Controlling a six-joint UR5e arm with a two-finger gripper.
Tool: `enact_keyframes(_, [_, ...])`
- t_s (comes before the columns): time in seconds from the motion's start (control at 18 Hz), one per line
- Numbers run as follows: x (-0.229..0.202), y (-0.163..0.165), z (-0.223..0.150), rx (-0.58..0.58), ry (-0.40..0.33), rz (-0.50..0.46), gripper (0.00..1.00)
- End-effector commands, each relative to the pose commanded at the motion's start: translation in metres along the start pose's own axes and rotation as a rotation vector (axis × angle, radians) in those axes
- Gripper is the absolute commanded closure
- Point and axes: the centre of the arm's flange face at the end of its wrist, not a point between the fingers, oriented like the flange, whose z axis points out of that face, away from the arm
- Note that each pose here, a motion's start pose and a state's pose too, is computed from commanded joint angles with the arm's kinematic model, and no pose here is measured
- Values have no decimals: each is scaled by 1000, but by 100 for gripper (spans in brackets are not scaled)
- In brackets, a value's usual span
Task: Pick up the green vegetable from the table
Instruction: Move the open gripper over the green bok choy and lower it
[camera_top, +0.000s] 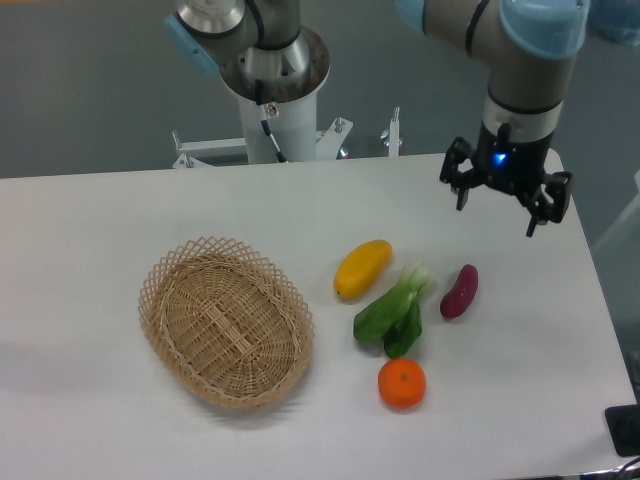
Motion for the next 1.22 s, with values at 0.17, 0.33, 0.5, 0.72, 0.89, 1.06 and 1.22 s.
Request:
enact_keyframes(0.17, [21,-6,27,-16,42,-1,0])
enact_keyframes(0.33, [24,-12,46,-18,62,13,0])
enact_keyframes(0.5, [26,-19,87,-48,120,25,0])
enact_keyframes(0.72, [39,-28,132,-74,180,67,0])
enact_keyframes(0.89, [48,-29,154,-80,187,101,0])
enact_keyframes(1.06, [56,-29,169,-76,181,106,0])
enact_keyframes(1.22, [65,-34,186,-52,137,113,0])
